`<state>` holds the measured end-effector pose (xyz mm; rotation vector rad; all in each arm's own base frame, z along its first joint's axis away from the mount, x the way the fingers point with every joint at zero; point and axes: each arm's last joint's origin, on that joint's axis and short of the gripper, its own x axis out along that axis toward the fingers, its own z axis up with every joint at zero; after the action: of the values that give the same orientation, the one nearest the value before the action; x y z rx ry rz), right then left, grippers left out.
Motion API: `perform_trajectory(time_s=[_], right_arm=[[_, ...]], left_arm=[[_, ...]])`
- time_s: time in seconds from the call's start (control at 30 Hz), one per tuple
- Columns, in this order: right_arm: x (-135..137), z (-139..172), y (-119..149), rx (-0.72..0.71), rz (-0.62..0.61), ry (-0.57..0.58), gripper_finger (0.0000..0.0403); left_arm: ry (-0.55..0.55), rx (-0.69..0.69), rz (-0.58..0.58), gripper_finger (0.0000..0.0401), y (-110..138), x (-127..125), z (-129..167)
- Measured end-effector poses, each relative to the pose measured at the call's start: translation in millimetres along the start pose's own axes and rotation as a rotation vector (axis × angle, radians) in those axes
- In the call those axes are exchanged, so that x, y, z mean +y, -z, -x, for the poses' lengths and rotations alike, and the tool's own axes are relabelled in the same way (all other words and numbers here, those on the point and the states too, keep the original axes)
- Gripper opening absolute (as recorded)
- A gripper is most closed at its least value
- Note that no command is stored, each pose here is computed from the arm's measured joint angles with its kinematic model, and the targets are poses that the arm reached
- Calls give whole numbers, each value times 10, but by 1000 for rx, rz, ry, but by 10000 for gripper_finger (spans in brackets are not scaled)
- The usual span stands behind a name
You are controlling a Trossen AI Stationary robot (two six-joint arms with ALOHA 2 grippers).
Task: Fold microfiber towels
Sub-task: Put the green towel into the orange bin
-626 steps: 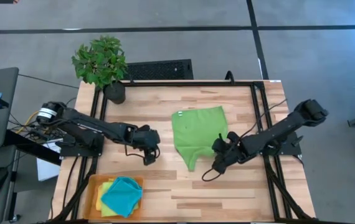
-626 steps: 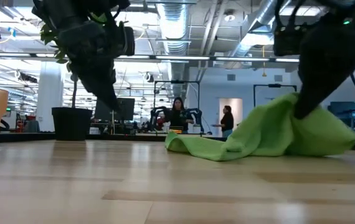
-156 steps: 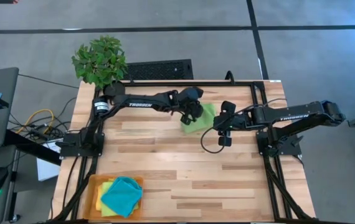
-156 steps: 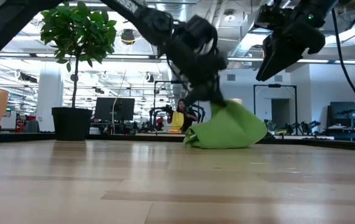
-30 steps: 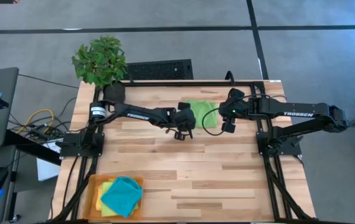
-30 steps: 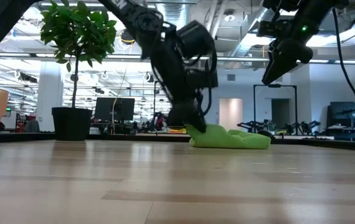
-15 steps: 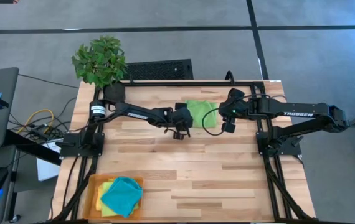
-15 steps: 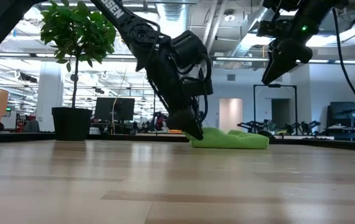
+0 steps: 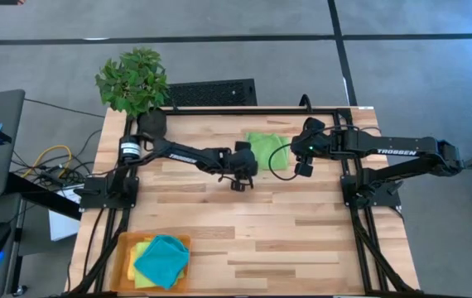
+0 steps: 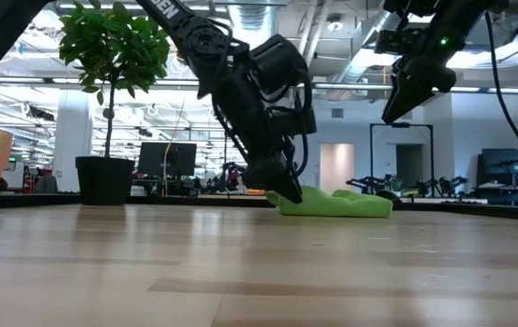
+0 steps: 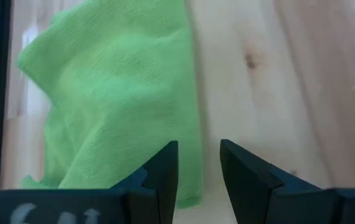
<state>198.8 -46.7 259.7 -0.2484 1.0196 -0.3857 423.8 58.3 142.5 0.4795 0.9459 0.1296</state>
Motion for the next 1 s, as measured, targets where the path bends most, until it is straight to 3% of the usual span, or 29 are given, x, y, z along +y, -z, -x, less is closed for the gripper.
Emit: perform_trajectory(time_s=[0.53, 0.9, 1.0], right_arm=[[0, 0, 3, 3, 0, -1, 182], [-3, 0, 3, 3, -8, 0, 182], [-3, 0, 3, 3, -9, 0, 182]], left_arm=[[-115, 72, 6, 112, 122, -21, -265], [-92, 88, -2, 110, 146, -32, -270], [-101, 99, -14, 90, 155, -34, -275]])
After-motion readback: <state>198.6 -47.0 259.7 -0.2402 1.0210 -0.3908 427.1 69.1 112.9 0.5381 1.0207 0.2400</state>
